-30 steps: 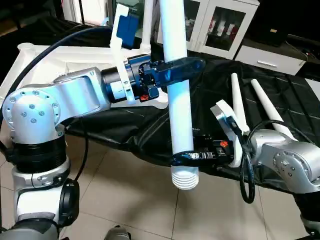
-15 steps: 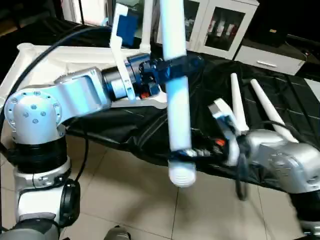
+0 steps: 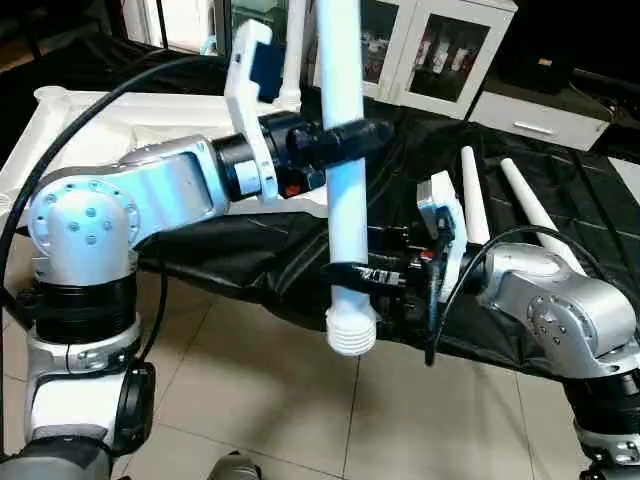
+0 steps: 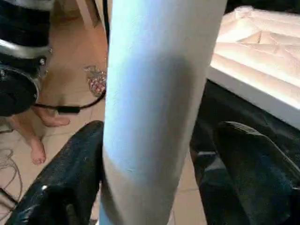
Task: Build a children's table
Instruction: Pick table leg
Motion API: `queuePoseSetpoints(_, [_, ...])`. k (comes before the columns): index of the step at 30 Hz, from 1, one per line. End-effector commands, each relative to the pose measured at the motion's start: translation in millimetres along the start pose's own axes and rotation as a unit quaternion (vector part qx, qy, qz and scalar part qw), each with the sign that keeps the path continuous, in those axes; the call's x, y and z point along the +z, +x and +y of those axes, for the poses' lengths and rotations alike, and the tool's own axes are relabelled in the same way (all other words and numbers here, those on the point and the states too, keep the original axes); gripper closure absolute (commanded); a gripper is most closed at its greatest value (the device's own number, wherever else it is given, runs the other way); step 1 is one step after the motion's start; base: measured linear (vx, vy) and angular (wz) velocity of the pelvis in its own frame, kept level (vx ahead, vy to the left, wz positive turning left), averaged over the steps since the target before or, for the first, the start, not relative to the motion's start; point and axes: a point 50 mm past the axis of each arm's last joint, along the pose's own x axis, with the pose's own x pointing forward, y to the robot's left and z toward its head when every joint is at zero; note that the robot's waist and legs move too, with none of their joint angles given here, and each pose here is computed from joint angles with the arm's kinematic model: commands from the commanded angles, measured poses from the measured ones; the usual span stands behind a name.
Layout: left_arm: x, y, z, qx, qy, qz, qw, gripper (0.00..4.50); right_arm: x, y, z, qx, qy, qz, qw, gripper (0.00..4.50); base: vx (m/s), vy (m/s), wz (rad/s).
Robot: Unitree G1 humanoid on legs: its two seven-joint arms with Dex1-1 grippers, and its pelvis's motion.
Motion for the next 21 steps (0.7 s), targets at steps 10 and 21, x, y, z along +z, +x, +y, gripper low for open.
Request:
queuePoseSetpoints(10, [6.7,5,-11.9,-0.032,0.040,0.001,0.999,2.78,-7.3,0.6,7.6,0.036,0.014,0.034,0.999,0.68,0.000,0.000,0.00])
queuePoseSetpoints(21, [3.7,5,-14.2,-0.047,0.048,0.010,0.998,2.78,-14.6,5.3,7.0,0.038,0.025,0.044,0.998,1.20,0.000,0.000,0.00])
